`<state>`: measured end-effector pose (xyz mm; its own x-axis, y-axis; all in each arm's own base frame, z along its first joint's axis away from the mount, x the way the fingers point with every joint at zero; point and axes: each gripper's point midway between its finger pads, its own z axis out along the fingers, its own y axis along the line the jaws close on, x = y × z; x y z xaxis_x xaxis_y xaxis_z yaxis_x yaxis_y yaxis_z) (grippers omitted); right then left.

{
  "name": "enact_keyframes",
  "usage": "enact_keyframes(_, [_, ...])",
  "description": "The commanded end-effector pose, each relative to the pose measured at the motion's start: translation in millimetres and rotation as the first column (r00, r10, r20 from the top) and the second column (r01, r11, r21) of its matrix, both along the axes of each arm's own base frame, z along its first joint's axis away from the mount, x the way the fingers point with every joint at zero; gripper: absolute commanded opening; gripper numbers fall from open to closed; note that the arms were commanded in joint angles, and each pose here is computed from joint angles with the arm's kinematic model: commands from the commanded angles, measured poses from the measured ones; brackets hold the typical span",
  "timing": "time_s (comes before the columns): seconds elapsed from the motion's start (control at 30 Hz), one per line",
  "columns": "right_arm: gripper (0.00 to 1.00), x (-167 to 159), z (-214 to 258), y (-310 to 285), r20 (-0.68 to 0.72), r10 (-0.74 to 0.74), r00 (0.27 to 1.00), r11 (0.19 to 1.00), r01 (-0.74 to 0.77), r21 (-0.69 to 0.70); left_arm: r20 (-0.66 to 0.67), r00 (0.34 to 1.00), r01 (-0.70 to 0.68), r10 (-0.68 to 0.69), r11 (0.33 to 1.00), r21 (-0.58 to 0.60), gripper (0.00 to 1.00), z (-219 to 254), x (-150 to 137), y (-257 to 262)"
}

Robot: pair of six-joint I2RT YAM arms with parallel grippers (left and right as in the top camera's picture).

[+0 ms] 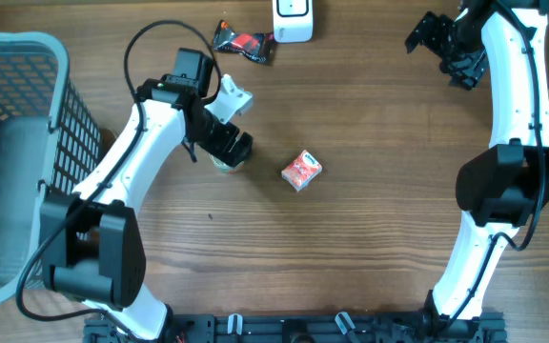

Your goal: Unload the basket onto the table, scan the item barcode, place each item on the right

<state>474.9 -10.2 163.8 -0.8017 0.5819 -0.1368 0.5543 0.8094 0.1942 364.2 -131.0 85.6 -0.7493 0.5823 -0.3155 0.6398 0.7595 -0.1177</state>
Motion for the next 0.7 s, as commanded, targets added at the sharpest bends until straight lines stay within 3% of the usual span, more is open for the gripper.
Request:
enact_keyframes(0.0, [1.00, 0.8, 10.6, -0.7, 0.026, 0.020, 0.999, 1.000, -0.019, -0.016, 0.027, 0.995, 0.098, -0.101, 0.992, 0.083, 1.00, -12.7, 6.3, 10.9])
enact_keyframes(0.17, [1.00, 1.7, 10.8, -0.7, 0.030, 0.020, 0.999, 1.000, -0.020, -0.016, -0.006, 0.983, 0.181, -0.181, 0.978, 0.102, 1.00, -31.9, 4.3, 11.1])
enact_keyframes(0.67, [1.00, 3.4, 11.1, -2.8, 0.037, 0.018, 0.999, 0.999, -0.017, -0.028, -0.114, 0.974, 0.206, -0.195, 0.974, 0.091, 1.00, -78.8, -1.9, 9.7])
